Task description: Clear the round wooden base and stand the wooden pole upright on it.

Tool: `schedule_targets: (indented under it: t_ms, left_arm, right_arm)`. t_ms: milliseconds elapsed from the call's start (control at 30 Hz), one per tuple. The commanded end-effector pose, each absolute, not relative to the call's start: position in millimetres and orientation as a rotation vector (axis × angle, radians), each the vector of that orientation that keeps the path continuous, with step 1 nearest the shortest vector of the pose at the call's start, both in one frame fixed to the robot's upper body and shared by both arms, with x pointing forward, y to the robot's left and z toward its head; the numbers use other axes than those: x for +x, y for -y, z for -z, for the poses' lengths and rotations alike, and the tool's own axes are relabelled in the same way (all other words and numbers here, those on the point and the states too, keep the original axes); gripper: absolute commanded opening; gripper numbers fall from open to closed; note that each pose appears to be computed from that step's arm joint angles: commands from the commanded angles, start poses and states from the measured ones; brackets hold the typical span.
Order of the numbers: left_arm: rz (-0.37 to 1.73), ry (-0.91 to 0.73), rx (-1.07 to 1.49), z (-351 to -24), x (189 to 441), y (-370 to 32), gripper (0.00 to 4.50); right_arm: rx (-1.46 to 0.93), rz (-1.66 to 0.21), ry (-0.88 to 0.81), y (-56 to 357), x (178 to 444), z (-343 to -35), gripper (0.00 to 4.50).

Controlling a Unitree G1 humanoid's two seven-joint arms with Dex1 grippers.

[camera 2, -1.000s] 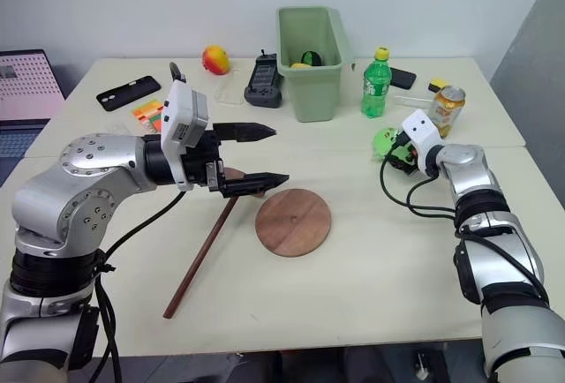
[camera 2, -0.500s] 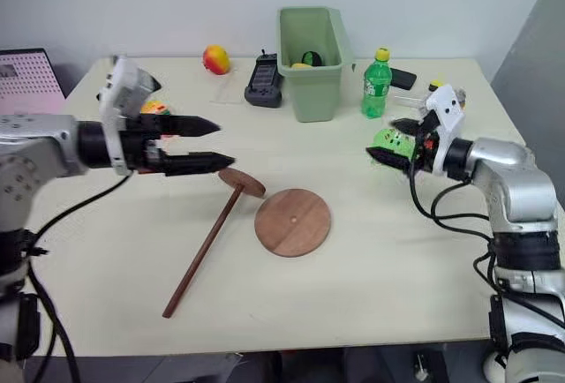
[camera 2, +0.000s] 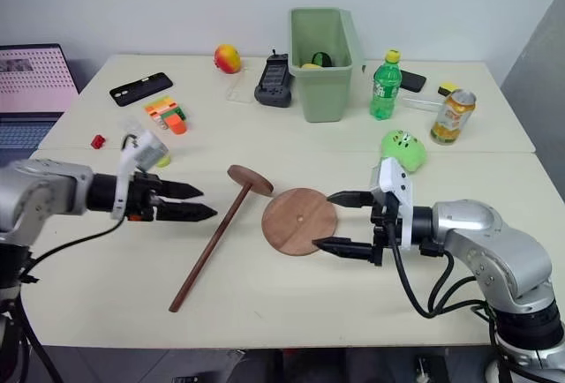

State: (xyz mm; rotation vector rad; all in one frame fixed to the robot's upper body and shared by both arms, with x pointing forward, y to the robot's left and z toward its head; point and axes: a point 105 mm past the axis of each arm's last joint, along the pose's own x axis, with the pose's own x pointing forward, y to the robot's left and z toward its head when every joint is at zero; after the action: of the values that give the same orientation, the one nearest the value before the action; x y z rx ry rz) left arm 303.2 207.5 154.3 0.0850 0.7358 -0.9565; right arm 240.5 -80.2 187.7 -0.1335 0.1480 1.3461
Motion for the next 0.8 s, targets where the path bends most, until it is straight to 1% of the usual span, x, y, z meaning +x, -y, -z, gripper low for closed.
schedule_targets:
  t_ms: [33, 267, 333, 400, 467, 600, 633, 733, 800]
  left_arm:
    - [0.915, -0.754, 0.067, -145, 309, -204, 4.50]
    - [0.913, -0.805, 0.077, -127, 308, -198, 4.50]
    - [0.927, -0.809, 0.055, -127, 306, -195, 4.13]
    - [0.936, -0.812, 0.060, -125, 305, -192, 3.90]
    - [0.935, -0.808, 0.067, -124, 306, -191, 3.39]
    - [0.931, -0.801, 0.063, -122, 310, -187, 2.64]
    - [0.934, -0.801, 0.061, -122, 310, -186, 2.52]
    - [0.937, -0.800, 0.059, -120, 311, -184, 1.89]
    - [0.936, -0.800, 0.058, -120, 311, -184, 1.55]
  right_arm:
    - [-0.158, -1.354, -0.144, 80, 226, -189, 4.47]
    - [-0.162, -1.346, -0.190, 82, 215, -181, 4.47]
    - [-0.160, -1.337, -0.194, 83, 216, -180, 4.50]
    - [-0.163, -1.331, -0.198, 85, 216, -179, 4.50]
    - [-0.165, -1.329, -0.199, 85, 216, -179, 4.50]
    - [-0.162, -1.332, -0.194, 84, 216, -181, 4.50]
    - [-0.158, -1.334, -0.192, 84, 216, -182, 4.50]
    - [-0.141, -1.339, -0.182, 83, 215, -184, 4.50]
    - [-0.141, -1.339, -0.182, 83, 215, -185, 4.50]
